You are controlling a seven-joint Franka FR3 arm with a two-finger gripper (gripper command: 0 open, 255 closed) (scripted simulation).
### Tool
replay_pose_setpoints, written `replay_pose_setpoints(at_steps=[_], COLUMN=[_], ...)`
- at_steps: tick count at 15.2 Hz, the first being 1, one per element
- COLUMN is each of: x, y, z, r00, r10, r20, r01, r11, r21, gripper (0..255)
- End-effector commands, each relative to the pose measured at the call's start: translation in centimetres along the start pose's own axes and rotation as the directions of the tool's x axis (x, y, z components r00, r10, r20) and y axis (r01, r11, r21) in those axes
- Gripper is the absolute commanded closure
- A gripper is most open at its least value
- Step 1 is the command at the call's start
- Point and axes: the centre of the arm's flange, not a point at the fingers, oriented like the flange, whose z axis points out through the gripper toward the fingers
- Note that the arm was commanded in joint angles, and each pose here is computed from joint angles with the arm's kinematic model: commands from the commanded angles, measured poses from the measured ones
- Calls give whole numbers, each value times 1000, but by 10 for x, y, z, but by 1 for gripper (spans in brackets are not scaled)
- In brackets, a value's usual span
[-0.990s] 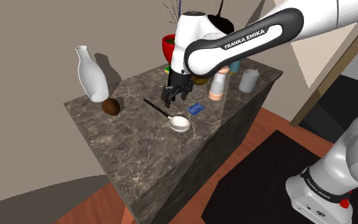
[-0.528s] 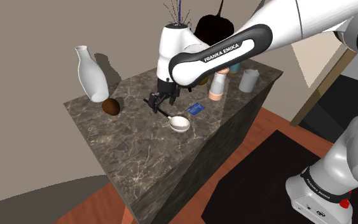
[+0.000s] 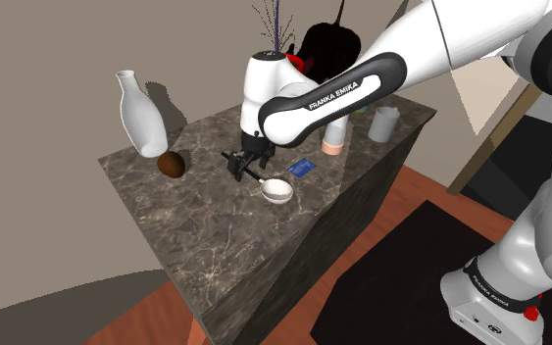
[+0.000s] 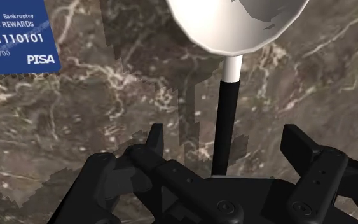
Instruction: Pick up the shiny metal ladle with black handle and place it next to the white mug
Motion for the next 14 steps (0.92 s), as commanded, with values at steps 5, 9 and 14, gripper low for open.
replay_pose_setpoints(at_steps=[5, 9, 14], x=[0, 0, 0], y=[0, 0, 0], z=[0, 0, 0], r00=[1000, 1000, 1000], r10=[0, 0, 0], r20=[0, 0, 0], r01=[0, 0, 0], r11=[1000, 1000, 1000], r21=[0, 0, 0], gripper=[255, 255, 255])
